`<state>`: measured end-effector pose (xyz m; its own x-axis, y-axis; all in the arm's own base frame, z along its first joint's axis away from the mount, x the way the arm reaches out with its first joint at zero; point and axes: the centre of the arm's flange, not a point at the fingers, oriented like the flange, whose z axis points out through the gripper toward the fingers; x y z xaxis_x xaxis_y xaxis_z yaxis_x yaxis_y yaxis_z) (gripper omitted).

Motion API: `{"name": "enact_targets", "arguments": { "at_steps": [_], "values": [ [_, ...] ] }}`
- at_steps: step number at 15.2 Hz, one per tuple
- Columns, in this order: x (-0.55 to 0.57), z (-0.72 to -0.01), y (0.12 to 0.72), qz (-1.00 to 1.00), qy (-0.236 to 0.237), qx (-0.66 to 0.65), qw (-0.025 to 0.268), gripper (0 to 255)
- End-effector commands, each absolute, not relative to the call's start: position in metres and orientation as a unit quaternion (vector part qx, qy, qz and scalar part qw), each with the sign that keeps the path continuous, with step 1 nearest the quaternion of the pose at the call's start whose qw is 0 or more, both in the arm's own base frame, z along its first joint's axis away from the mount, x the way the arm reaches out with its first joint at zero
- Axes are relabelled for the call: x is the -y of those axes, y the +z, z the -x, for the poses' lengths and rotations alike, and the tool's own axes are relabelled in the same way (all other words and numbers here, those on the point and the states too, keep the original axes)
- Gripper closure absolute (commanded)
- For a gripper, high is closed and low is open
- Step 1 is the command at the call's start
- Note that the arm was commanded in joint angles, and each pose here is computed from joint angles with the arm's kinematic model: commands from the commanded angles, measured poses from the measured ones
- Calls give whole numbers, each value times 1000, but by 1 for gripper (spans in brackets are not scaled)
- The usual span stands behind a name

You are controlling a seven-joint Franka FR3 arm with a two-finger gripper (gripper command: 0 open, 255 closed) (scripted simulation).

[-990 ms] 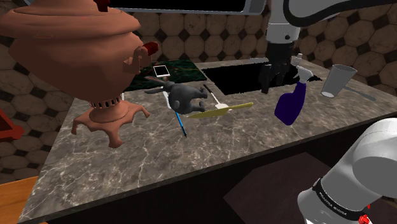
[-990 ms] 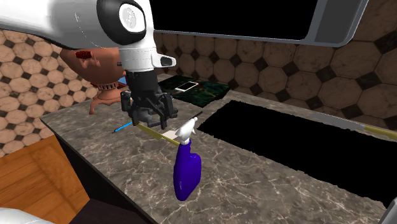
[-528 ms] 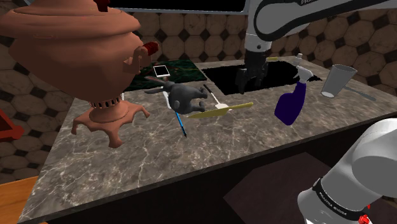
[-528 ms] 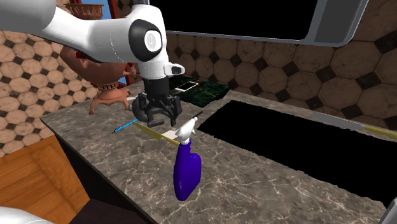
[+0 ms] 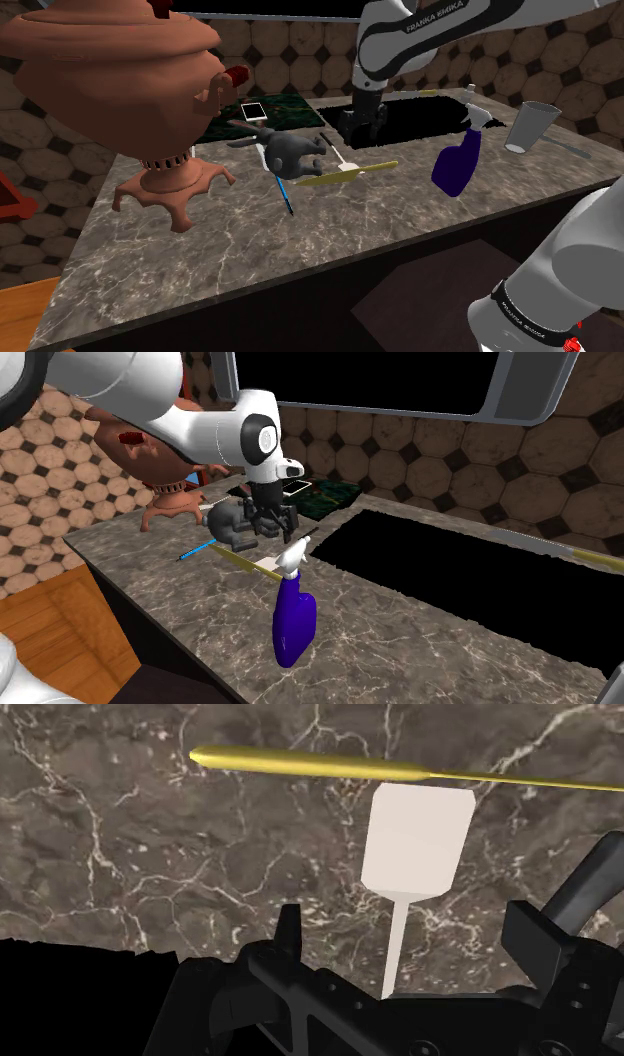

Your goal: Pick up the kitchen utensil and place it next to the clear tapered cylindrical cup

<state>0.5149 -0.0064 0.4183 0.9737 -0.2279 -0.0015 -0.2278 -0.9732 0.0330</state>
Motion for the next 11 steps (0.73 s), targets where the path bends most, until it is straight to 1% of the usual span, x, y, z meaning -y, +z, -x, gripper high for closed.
{"name": "enact_targets", "arguments": {
  "at_steps": [1,7,11],
  "values": [
    [10,-534,407,-991,6,129,14,0],
    [20,-599,379,-985,32,171,6,0],
    [21,-602,363,-985,33,172,6,0]
  ]
}}
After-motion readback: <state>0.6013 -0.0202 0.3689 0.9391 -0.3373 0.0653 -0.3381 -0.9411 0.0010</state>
